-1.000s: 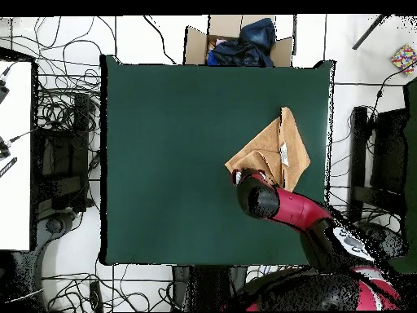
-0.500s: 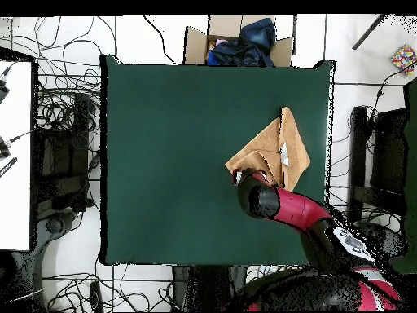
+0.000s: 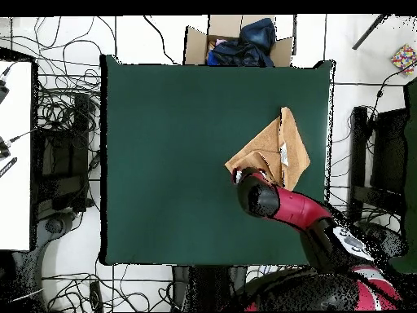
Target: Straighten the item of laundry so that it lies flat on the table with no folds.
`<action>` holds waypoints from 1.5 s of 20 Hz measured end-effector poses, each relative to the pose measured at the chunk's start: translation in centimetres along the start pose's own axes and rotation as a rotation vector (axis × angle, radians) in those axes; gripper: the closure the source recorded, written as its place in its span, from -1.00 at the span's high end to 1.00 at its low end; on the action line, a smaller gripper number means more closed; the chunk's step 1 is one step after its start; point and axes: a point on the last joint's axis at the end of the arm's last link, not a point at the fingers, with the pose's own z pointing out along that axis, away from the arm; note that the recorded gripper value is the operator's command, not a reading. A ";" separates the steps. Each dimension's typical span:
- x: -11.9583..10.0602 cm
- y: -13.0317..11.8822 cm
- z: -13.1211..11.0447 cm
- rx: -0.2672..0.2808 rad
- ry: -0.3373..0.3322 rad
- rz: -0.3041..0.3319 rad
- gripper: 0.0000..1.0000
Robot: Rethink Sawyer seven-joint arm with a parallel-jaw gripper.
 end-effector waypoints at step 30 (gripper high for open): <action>-3.3 2.6 1.7 -0.016 -0.009 0.051 1.00</action>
